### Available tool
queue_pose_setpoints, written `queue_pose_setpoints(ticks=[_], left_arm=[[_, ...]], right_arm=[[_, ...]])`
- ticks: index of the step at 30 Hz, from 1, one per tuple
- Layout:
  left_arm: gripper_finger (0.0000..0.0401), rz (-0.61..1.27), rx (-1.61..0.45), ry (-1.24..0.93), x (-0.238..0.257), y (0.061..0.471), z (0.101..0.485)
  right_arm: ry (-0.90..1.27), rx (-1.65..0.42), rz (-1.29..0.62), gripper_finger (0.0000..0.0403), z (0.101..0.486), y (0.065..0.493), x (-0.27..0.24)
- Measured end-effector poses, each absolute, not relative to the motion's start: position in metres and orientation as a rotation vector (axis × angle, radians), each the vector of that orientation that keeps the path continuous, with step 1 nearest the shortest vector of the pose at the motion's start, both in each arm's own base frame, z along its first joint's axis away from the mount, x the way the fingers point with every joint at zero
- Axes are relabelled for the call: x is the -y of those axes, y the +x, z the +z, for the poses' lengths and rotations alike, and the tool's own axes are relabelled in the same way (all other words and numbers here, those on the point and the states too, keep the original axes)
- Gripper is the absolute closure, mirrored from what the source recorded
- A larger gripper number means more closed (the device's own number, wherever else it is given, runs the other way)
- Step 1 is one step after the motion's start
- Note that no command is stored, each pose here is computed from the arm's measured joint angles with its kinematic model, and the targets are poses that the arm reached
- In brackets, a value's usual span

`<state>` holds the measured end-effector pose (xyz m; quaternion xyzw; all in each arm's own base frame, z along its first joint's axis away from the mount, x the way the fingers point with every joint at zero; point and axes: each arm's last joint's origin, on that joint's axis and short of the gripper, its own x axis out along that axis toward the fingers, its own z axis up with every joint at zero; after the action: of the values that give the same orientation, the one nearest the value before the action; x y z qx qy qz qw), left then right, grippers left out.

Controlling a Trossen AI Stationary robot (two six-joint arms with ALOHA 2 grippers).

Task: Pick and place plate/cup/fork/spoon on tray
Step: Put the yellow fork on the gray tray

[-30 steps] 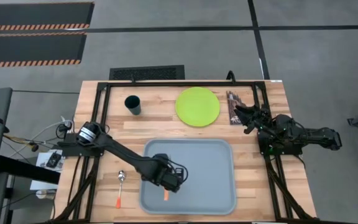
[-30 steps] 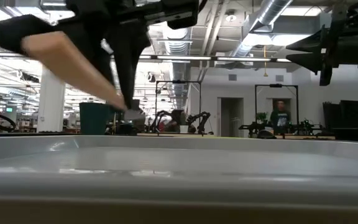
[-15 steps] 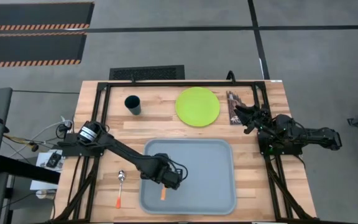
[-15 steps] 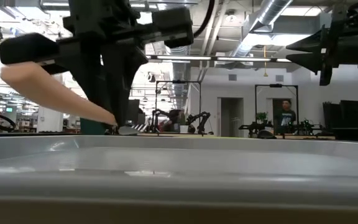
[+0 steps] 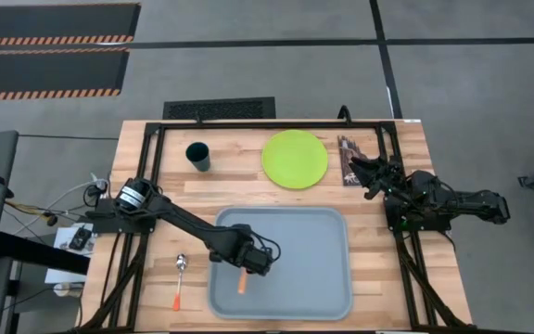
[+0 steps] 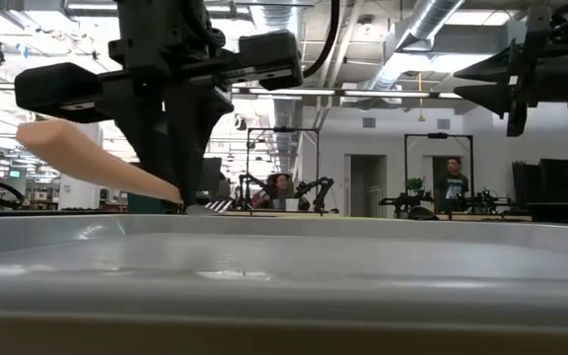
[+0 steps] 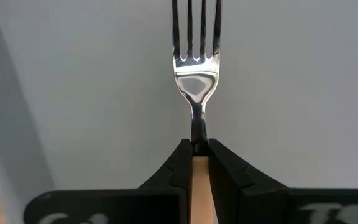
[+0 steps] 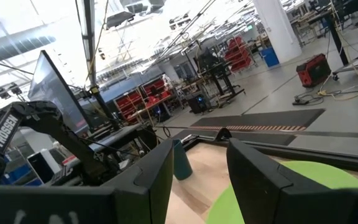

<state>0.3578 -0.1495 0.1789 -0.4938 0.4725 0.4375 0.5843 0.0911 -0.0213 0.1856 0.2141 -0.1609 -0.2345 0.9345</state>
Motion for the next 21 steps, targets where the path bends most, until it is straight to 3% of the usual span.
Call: queue_pose_setpoints(ticks=[8, 21], left_arm=[[0.0385, 0.992, -1.126, -1.082, 0.147, 0.357, 0.179], [0.0385, 1.045, -0.991, -0.999, 0.145, 0.361, 0.168]], right_arm=[[0.464, 0.335, -0.476, 0.0228, 0.185, 0.091, 0.021], [0.545, 0.35, -0.464, 0.0228, 0.185, 0.091, 0.021]])
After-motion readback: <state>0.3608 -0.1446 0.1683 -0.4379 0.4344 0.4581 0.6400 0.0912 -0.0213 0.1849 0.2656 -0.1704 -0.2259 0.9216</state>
